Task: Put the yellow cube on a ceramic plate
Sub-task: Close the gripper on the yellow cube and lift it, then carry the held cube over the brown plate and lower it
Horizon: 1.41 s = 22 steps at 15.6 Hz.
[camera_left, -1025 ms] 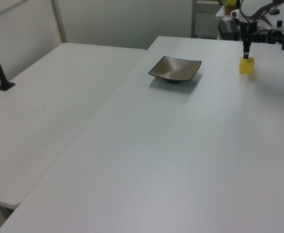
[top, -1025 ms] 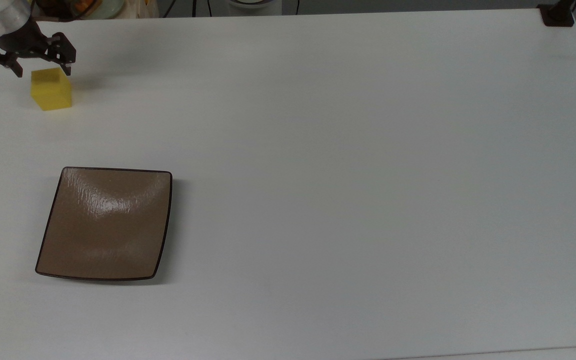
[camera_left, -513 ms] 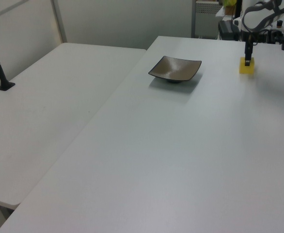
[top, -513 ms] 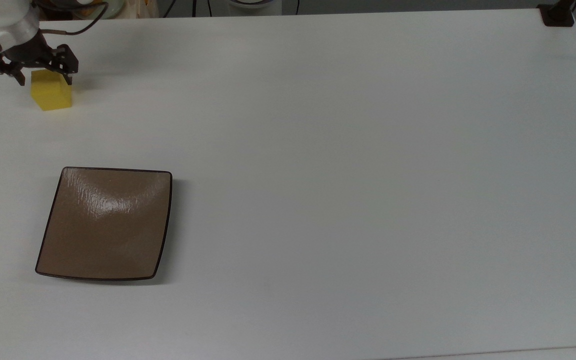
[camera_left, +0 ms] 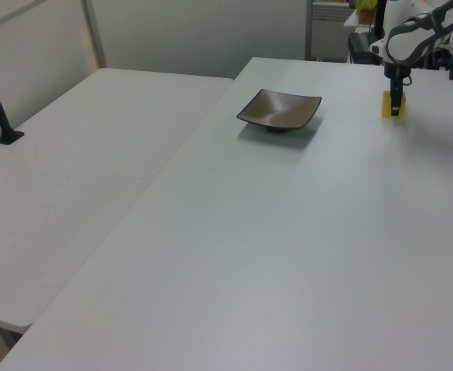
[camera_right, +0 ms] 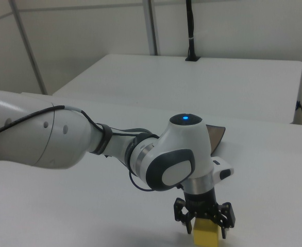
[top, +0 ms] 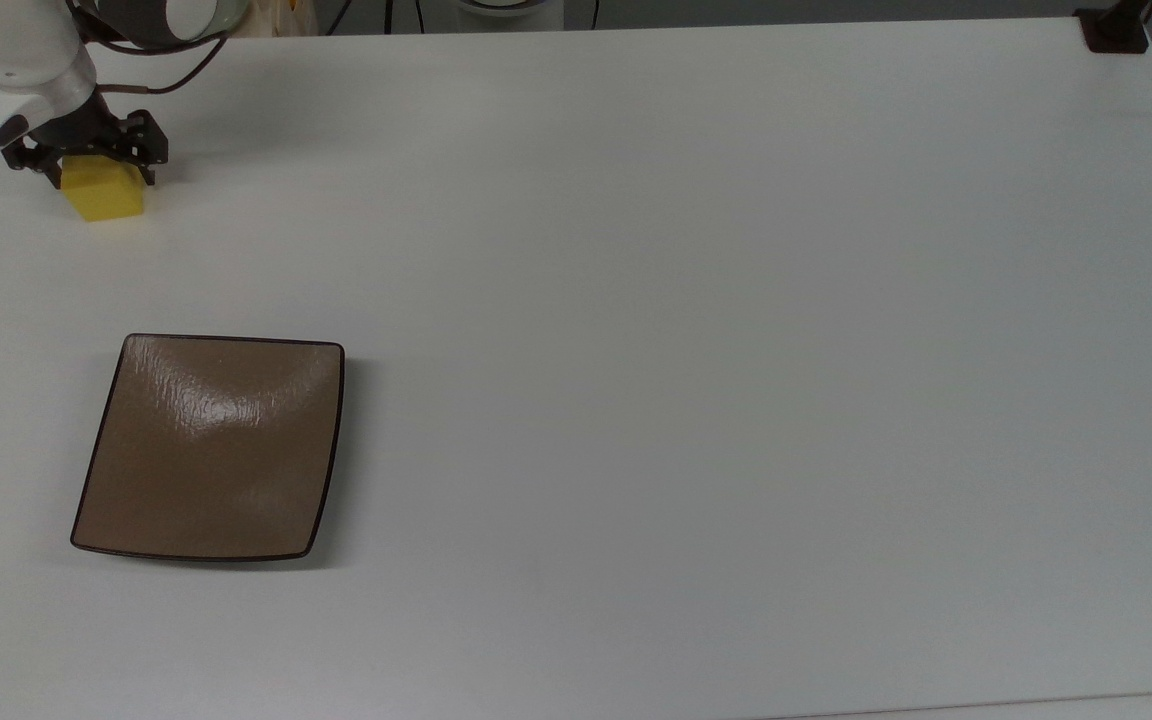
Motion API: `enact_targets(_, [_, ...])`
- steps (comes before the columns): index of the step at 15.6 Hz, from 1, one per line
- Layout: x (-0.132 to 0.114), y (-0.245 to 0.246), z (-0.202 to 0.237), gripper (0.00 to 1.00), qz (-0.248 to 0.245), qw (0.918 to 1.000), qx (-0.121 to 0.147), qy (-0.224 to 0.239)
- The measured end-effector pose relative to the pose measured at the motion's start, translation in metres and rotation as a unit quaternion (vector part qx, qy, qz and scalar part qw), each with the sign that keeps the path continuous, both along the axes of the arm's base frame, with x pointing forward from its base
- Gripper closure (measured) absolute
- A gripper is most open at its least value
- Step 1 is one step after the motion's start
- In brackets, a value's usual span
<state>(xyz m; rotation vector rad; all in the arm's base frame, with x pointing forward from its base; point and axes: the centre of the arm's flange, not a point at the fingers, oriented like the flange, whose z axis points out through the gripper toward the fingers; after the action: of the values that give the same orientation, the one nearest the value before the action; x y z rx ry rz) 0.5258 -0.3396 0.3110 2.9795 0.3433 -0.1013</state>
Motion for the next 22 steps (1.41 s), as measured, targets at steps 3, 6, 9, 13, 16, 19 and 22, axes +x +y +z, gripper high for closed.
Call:
enact_targets(3, [0.0, 0.0, 0.0, 0.02, 0.0, 1.0, 0.0, 0.0])
enact_targets(6, [0.0, 0.0, 0.0, 0.31, 0.0, 1.0, 0.0, 0.0])
enact_targets(9, [0.0, 0.0, 0.001, 0.4, 0.005, 1.0, 0.0, 0.0])
enact_targets(13, [0.0, 0.0, 0.001, 0.4, 0.01, 0.9999, 0.0, 0.001])
enact_targets(16, [0.0, 0.0, 0.01, 0.4, 0.009, 1.0, -0.001, 0.003])
enact_targets(19, [0.002, 0.002, 0.045, 0.4, 0.006, 0.9998, 0.002, 0.02])
enact_targets(22, [0.015, 0.019, 0.103, 0.4, 0.005, 0.9997, 0.011, 0.022])
